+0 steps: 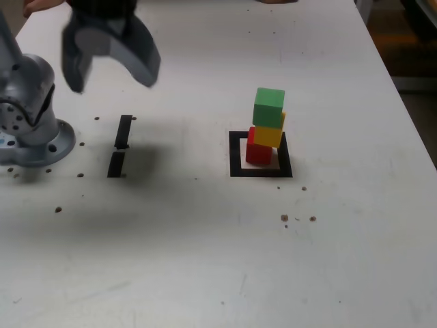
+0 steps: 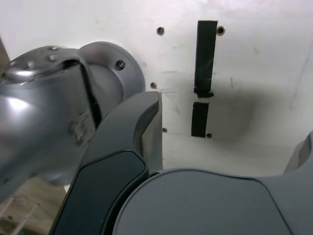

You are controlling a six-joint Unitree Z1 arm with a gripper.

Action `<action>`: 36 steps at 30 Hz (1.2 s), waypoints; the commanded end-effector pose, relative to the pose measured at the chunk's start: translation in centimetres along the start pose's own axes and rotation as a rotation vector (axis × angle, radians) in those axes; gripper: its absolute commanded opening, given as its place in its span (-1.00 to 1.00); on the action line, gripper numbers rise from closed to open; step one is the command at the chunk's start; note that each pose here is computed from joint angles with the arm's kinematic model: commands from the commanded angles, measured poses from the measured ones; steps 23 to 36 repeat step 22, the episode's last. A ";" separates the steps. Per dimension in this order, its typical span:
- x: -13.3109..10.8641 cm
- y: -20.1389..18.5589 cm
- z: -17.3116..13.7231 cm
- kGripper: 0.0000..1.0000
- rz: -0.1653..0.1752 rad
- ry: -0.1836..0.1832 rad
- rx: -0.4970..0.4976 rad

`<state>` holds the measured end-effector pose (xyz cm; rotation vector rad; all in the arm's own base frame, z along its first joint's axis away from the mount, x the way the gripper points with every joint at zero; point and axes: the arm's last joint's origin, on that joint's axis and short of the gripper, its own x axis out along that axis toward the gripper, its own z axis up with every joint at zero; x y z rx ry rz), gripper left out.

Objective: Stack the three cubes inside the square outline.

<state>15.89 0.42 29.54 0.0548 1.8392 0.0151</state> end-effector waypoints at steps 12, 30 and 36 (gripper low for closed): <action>4.5 0.9 -0.3 0.99 -0.057 0.022 -0.001; 6.7 0.7 1.0 0.99 -0.084 0.075 0.032; 6.7 0.7 1.0 0.99 -0.084 0.075 0.032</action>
